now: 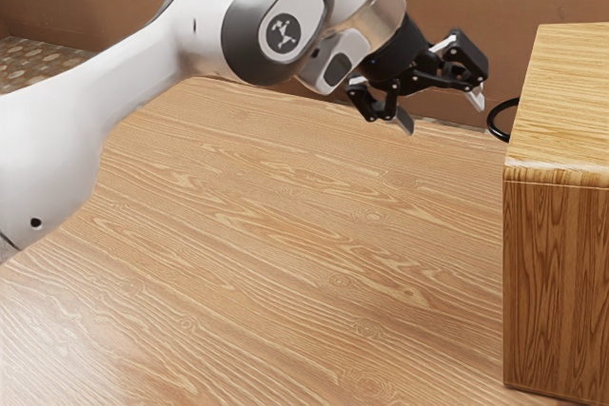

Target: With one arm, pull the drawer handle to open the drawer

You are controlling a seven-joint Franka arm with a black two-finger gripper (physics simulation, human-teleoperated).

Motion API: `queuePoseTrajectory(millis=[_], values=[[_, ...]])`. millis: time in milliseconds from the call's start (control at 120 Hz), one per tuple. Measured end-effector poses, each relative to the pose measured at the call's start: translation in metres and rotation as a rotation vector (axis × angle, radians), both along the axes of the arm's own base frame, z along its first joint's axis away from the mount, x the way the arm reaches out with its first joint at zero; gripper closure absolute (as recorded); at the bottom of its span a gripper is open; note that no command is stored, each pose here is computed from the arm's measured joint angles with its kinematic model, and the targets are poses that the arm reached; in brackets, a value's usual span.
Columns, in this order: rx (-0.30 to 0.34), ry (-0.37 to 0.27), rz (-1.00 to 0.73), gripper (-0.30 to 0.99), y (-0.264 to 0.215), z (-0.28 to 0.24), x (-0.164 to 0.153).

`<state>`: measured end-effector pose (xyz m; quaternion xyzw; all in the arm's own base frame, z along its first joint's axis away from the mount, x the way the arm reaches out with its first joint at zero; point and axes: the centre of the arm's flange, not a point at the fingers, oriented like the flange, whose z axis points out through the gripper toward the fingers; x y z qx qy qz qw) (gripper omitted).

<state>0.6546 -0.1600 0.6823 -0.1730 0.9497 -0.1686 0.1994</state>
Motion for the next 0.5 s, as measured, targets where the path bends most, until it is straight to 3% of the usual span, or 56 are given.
queuePoseTrajectory(millis=[500], values=[[-0.017,-0.005,-0.006,-0.02,-0.006,-0.033,0.023]])
